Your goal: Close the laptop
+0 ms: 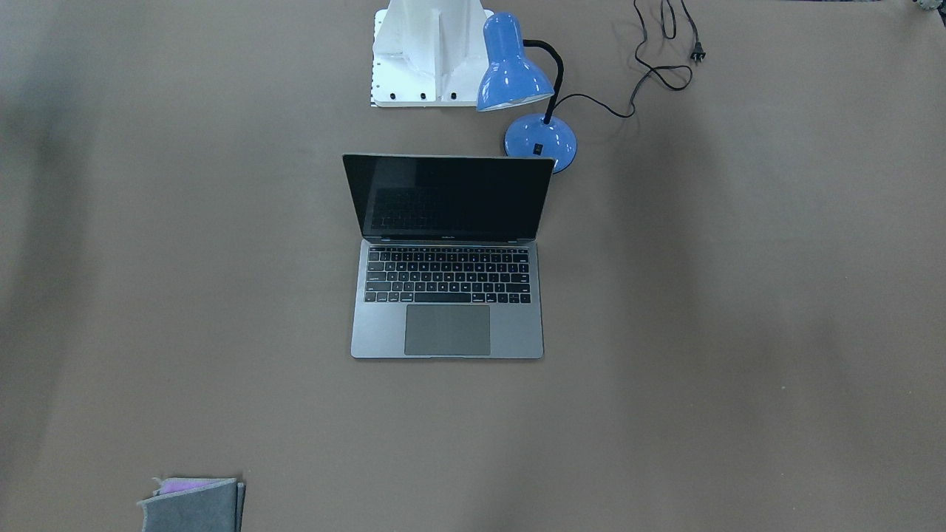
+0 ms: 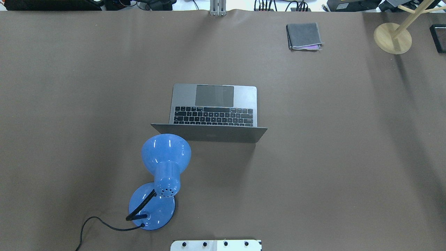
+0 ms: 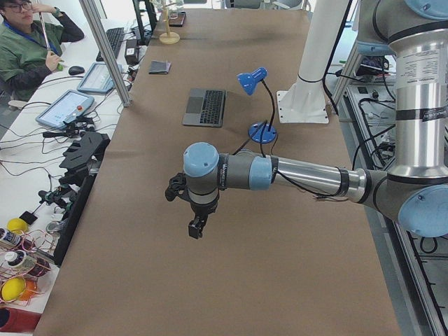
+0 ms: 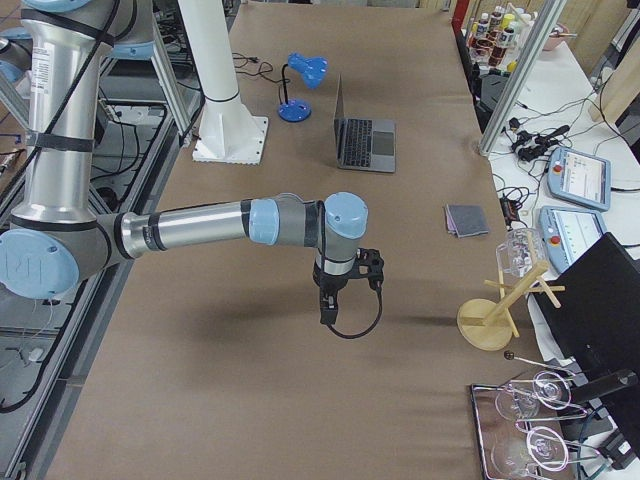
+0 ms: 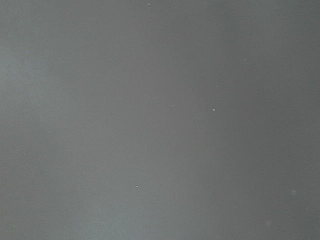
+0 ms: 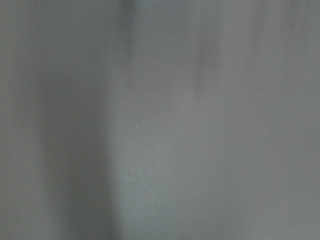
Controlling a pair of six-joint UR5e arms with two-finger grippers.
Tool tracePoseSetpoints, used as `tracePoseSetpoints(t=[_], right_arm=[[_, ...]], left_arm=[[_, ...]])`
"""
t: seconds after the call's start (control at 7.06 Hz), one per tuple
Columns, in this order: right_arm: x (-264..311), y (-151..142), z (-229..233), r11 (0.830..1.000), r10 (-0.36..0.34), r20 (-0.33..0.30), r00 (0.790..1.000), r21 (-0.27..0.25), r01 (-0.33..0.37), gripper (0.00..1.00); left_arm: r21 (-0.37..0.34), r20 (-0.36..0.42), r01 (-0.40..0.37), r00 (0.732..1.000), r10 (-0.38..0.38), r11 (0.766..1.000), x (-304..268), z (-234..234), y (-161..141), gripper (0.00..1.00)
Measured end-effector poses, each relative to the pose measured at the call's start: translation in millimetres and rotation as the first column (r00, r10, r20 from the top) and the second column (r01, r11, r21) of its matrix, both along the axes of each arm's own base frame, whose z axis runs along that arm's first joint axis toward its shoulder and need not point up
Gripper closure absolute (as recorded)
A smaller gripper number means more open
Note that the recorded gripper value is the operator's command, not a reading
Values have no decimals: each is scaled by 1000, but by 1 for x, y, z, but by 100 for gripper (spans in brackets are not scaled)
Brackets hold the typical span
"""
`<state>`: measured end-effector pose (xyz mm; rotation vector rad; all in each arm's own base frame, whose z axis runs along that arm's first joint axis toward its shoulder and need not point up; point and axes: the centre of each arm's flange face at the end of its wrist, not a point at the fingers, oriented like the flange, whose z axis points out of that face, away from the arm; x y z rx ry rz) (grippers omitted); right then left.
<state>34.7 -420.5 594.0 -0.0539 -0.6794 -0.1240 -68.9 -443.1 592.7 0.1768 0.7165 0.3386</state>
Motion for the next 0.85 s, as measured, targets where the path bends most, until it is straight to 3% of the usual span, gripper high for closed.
tracePoseSetpoints(t=[0.57, 0.85], right_arm=[[-1, 0, -1, 1000, -2, 0, 1000, 3, 2, 0], [-1, -1, -2, 1000, -3, 2, 1000, 11, 3, 0]], left_arm=[[27, 5, -2, 1000, 2, 1000, 0, -10, 11, 2], [48, 11, -1, 1000, 1, 999, 0, -19, 0, 2]])
